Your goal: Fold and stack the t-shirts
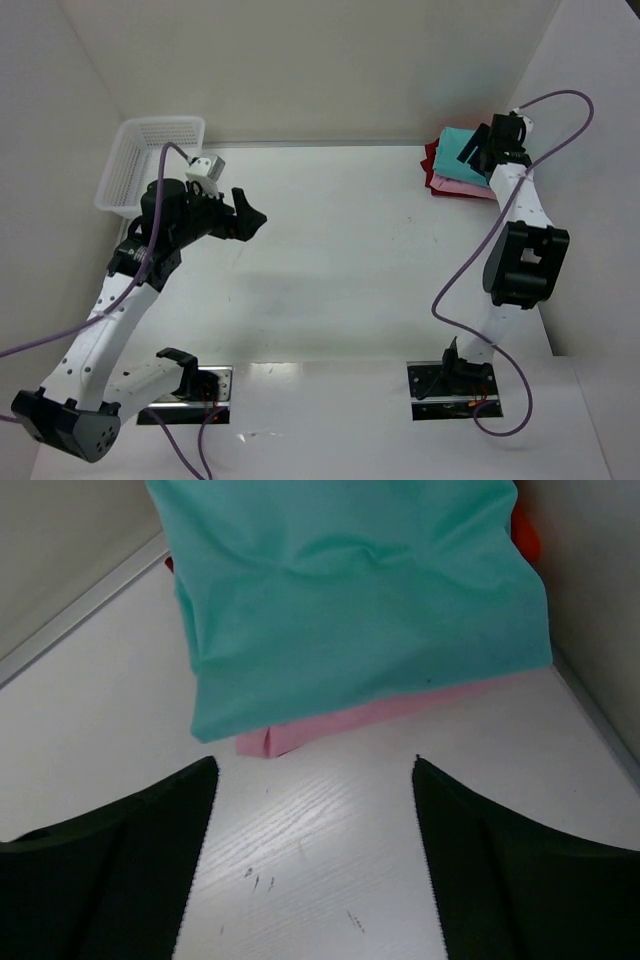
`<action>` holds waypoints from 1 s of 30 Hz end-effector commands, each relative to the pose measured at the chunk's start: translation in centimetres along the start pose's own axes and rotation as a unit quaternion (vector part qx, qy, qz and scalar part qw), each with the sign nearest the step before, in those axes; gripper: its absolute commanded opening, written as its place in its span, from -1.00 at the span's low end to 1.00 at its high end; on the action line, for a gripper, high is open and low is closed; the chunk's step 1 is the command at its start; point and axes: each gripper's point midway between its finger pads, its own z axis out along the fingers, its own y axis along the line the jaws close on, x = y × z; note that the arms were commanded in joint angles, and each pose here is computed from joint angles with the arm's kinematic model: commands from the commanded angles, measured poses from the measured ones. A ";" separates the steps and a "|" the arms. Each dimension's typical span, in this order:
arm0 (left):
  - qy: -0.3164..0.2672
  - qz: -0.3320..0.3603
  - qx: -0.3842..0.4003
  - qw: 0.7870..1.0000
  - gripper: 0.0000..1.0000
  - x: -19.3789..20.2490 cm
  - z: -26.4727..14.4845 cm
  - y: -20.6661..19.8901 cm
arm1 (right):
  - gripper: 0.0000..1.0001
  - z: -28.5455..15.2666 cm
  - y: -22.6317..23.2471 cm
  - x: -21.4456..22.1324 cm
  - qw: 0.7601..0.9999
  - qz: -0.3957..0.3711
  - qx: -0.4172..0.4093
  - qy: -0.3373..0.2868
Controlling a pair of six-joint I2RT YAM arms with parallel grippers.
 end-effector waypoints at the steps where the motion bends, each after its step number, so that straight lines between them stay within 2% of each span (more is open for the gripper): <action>1: -0.034 -0.004 -0.003 0.999 0.98 -2.6 1.0 -0.1 | 0.50 2.0 1.2 -2.9 0.999 0.000 0.000 -0.044; 4: -0.024 -0.007 -0.006 1.000 0.98 -2.5 2.5 0.4 | -0.30 4.5 0.6 -1.3 1.000 -0.005 0.019 -0.023; 6: -0.009 -0.007 -0.010 1.000 0.98 -2.2 3.6 0.9 | -0.72 5.4 0.5 -0.6 1.000 -0.002 0.024 -0.012; 7: -0.004 -0.008 -0.015 1.000 0.98 -2.1 4.0 1.1 | -0.83 5.7 0.4 -0.2 1.000 -0.003 0.026 -0.005; 12: 0.010 -0.006 -0.020 1.000 0.98 -1.6 5.2 1.8 | -0.84 6.6 -0.3 1.1 0.999 0.000 0.039 0.001; 16: 0.012 0.001 -0.021 1.000 0.98 -1.8 5.8 1.9 | -0.94 7.2 -1.1 2.3 0.998 -0.003 0.054 0.009; 23: 0.032 0.010 -0.020 0.999 0.98 -0.8 6.3 2.3 | -0.99 7.2 -2.4 6.8 0.996 -0.003 0.064 0.062; 27: 0.033 0.017 -0.020 0.999 0.98 -0.8 6.0 2.3 | -0.99 5.4 -2.0 5.5 0.998 0.002 0.052 0.045; 30: 0.033 0.019 -0.016 0.999 0.98 -0.8 6.0 2.1 | -0.99 2.8 -1.2 2.2 0.999 0.010 0.036 0.006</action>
